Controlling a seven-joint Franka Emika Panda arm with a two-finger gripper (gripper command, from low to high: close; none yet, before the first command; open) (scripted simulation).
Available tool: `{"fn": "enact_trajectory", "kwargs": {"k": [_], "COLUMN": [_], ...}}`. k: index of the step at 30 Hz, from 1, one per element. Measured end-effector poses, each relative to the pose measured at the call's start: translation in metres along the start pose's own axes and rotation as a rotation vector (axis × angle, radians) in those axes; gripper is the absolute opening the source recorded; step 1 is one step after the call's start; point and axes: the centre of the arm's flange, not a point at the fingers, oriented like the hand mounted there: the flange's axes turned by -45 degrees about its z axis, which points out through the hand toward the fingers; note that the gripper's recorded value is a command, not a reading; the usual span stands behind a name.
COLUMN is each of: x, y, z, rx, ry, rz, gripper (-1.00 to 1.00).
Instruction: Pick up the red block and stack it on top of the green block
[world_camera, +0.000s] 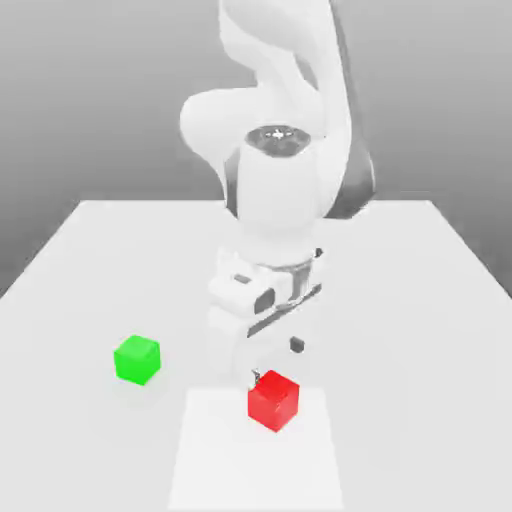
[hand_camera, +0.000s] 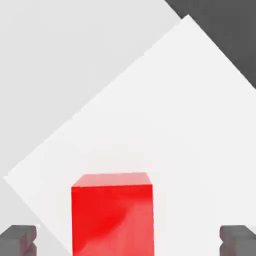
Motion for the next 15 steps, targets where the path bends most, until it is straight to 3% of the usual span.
{"fn": "enact_trajectory", "kwargs": {"k": [3,4,15], "x": [-0.002,-0.003,-0.002], "y": [-0.001,-0.002,0.000], "z": [0.028,0.035,0.007], "rx": [0.002,0.003,0.004], "ry": [-0.003,-0.003,-0.003], "rz": [0.000,0.000,-0.002], "gripper": [0.00,-1.00,-1.00]}}
